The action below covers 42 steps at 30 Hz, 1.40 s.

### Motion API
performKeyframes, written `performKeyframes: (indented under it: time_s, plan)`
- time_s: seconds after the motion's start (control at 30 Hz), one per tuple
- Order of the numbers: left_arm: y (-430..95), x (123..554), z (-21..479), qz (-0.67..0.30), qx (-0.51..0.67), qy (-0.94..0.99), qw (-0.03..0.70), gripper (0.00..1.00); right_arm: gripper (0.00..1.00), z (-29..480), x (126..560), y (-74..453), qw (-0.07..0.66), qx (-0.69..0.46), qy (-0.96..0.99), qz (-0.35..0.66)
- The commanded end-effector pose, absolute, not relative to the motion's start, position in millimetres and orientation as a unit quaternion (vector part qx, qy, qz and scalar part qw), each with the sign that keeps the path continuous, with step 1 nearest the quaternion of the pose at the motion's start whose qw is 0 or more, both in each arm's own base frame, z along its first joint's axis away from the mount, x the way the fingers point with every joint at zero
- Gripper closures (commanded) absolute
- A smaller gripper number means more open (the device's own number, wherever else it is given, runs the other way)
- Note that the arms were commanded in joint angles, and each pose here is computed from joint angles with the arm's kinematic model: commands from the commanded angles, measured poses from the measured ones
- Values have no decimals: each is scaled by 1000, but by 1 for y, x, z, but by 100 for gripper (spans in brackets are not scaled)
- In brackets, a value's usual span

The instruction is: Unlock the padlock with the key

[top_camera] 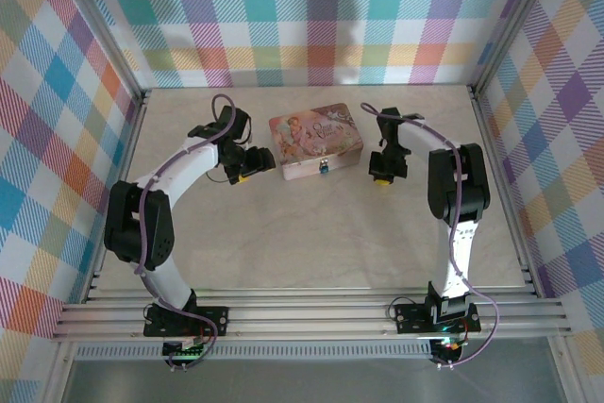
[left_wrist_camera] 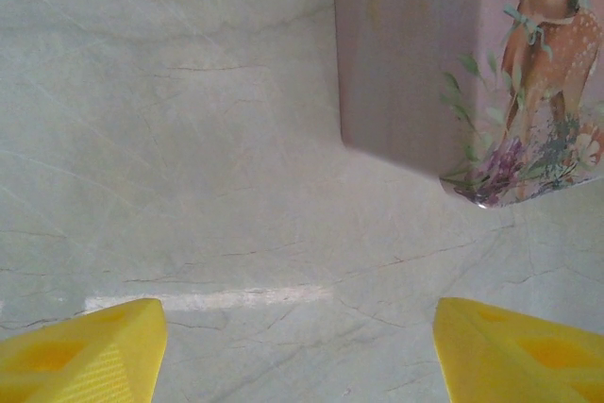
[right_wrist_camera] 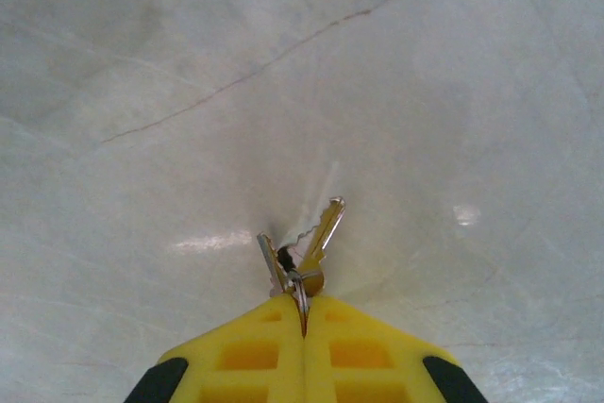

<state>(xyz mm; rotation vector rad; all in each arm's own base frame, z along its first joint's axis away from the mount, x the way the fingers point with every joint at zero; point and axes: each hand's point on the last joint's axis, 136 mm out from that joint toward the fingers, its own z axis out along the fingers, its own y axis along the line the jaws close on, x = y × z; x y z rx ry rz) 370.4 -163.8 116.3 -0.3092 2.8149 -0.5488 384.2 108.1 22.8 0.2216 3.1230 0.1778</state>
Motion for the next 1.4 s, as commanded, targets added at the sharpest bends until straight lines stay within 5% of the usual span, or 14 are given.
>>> performKeyframes:
  time_s: [0.0, 0.33, 0.73, 1.07, 1.37]
  plan:
    - [-164, 366, 131, -198, -116, 962, 145, 25, 100, 24, 375, 114, 6, 19, 997, 75]
    - [-186, 374, 184, -299, -105, 923, 217, 24, 100, 104, 364, 158, 130, -68, 963, 227]
    - [-246, 383, 285, -476, -9, 827, 298, 34, 100, 240, 316, 248, 320, -300, 791, 427]
    - [-288, 353, 295, -495, 69, 808, 311, 40, 100, 267, 332, 268, 290, -256, 792, 472]
    - [-306, 344, 287, -485, 105, 816, 296, 55, 100, 260, 331, 280, 261, -239, 799, 486]
